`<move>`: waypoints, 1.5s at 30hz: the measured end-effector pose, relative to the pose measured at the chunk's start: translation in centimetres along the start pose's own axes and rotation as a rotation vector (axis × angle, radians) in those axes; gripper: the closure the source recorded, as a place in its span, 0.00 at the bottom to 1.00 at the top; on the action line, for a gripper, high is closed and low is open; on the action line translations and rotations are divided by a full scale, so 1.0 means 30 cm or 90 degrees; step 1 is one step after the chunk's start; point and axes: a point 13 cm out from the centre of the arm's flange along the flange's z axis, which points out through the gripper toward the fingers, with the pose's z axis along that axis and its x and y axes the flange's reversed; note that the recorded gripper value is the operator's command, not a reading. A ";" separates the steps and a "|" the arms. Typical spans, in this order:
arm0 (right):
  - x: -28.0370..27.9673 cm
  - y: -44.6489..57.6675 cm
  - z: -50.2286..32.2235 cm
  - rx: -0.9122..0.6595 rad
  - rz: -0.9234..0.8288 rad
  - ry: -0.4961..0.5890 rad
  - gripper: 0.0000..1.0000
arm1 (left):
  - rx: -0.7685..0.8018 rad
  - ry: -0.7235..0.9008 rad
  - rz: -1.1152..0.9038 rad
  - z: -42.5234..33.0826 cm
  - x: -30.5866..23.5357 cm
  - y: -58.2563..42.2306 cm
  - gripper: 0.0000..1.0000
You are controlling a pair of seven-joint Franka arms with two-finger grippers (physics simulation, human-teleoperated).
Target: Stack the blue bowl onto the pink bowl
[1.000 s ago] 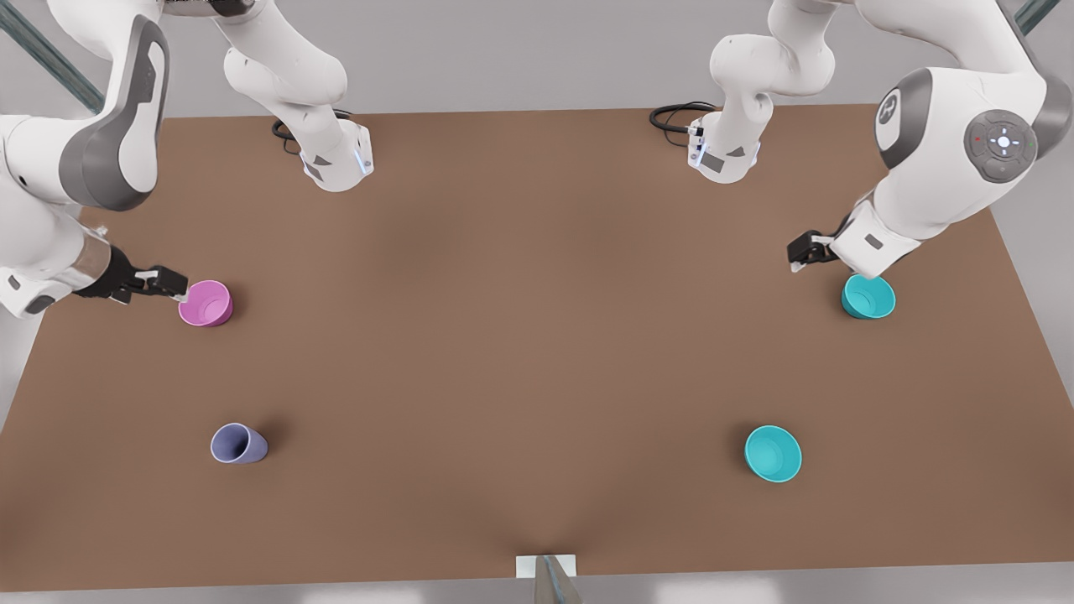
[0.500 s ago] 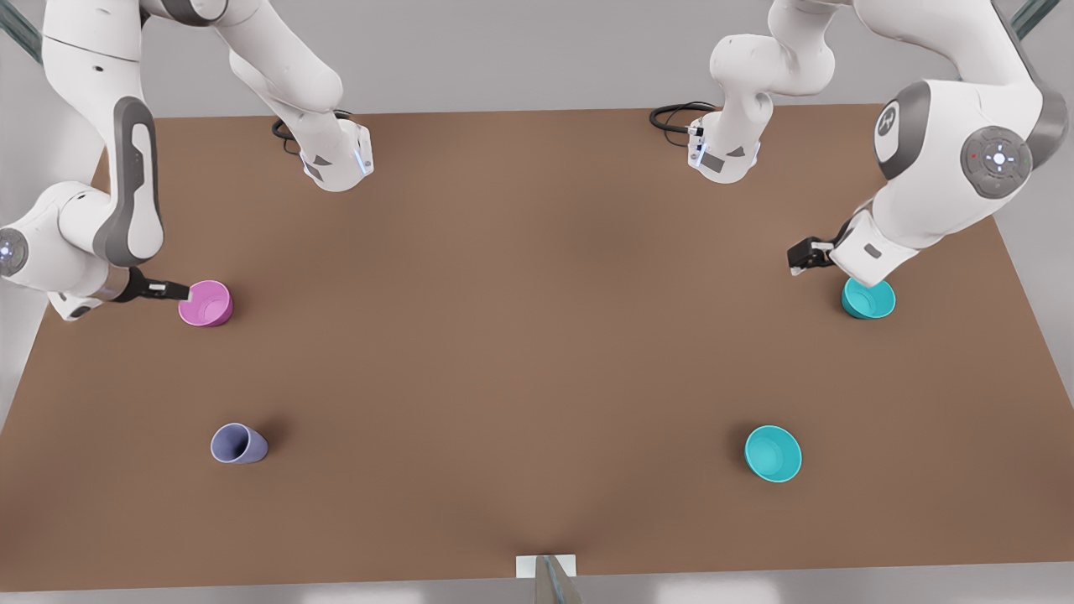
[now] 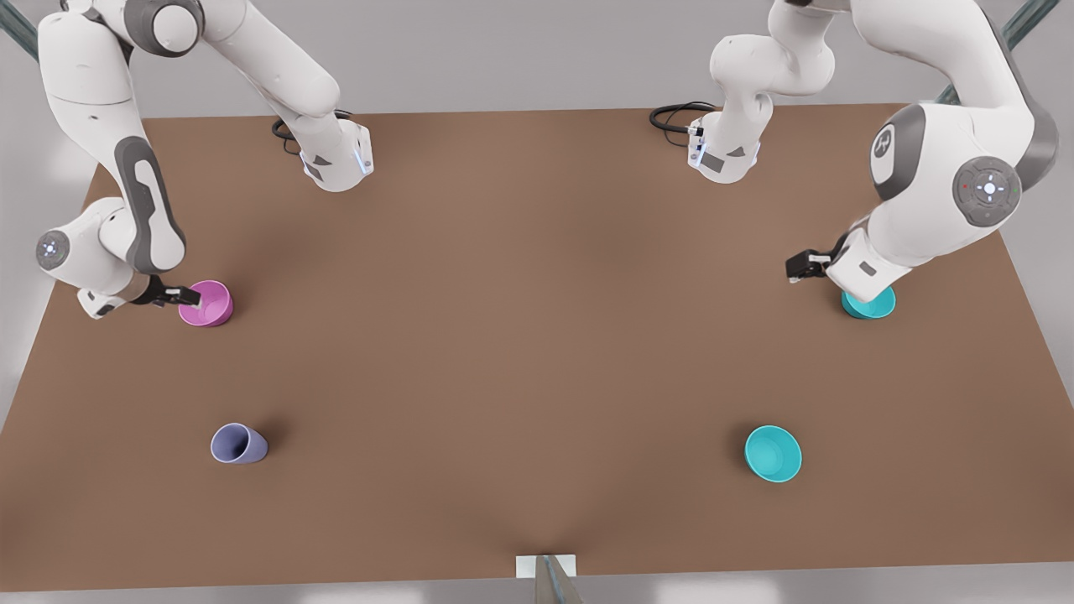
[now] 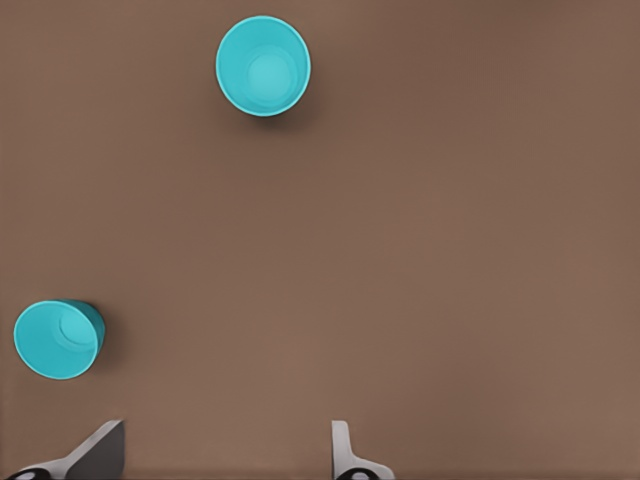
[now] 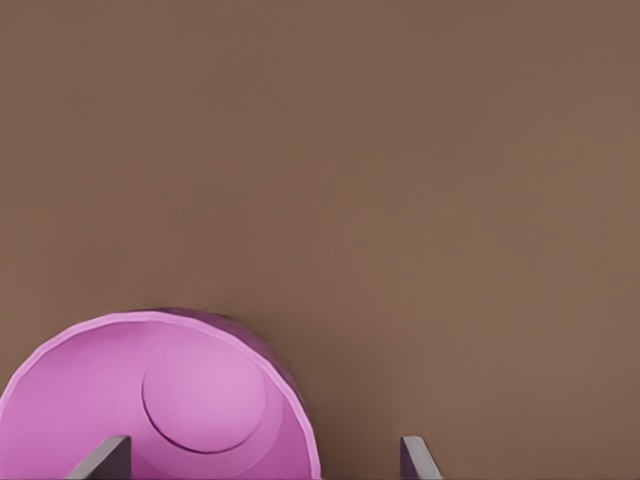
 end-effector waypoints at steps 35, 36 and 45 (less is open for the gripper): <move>-0.414 2.231 -0.630 -0.048 -0.434 -0.034 0.79 | 0.000 0.020 -0.009 0.022 0.013 0.024 0.00; -0.396 2.293 -0.553 -0.047 -0.418 -0.027 0.79 | 0.000 0.020 -0.009 0.023 0.013 0.024 0.00; -0.335 2.608 -0.073 -0.056 -0.262 -0.026 0.79 | -0.001 0.025 -0.010 0.036 0.009 0.028 0.00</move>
